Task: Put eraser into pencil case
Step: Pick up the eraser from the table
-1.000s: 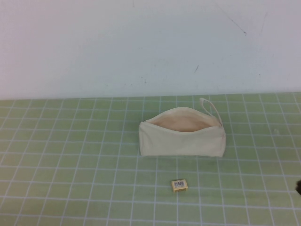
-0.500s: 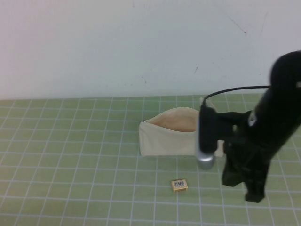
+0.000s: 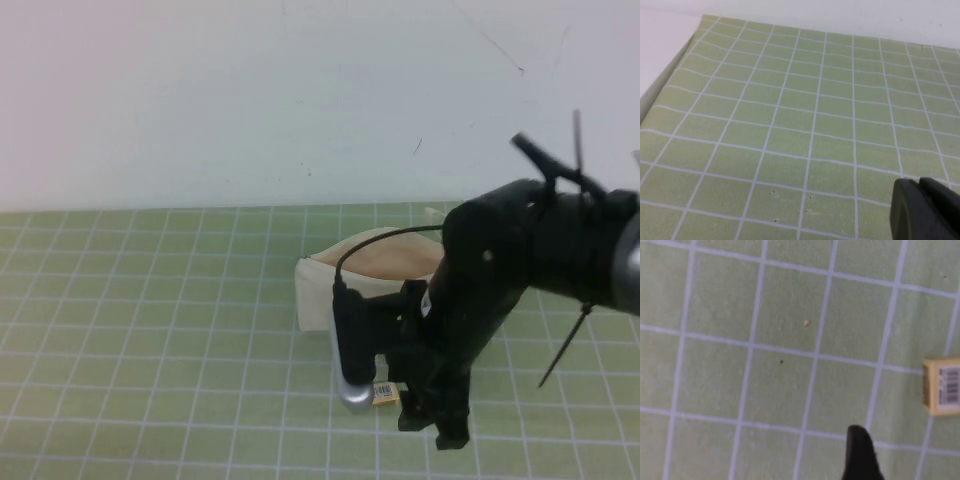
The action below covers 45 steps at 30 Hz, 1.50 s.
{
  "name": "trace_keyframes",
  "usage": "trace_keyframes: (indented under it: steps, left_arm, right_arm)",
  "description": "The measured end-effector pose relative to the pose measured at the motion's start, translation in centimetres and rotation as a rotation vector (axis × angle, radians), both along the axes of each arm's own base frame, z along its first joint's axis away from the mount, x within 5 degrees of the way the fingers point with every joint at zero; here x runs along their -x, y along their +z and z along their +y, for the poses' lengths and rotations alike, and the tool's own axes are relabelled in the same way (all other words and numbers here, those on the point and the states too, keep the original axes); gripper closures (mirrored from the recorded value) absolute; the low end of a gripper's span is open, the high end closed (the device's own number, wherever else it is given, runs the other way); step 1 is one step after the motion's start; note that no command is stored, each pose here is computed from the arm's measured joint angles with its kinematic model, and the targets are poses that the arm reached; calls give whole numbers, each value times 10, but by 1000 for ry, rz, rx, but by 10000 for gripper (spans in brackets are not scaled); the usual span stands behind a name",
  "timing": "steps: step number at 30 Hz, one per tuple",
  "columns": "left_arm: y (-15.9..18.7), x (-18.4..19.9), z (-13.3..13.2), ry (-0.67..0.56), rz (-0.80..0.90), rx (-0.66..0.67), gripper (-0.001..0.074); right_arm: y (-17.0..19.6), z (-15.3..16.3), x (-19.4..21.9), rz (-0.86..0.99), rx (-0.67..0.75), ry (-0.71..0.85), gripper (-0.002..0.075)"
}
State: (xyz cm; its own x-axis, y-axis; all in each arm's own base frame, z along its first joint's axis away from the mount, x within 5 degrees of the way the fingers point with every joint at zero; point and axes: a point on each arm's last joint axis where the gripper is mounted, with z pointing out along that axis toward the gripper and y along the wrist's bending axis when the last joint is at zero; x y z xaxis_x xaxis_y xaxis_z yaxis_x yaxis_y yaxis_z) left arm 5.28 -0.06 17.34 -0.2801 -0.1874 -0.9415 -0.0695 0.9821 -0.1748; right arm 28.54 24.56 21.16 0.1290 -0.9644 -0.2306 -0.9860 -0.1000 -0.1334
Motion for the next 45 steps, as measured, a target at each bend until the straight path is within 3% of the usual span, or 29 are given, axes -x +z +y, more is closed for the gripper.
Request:
trace_keyframes:
  steps: [8,26,30,35,39,45]
  left_arm:
    - [0,0,0,0,0,0,738]
    - [0,0,0,0,0,0,738]
    - [0,0,0,0,0,0,738]
    - [0,0,0,0,0,0,738]
    - [0,0,0,0,0,0,738]
    - [0,0,0,0,0,0,738]
  right_arm:
    - [-33,11,-13,10,24,1,337]
    - [-64,35,-46,-2,60,8,347]
    - [-65,33,-44,23,79,10,396]
    - [-65,30,-42,57,105,-1,515]
    - [-52,31,-43,85,119,-44,517]
    - [12,34,-49,5,25,-196,517]
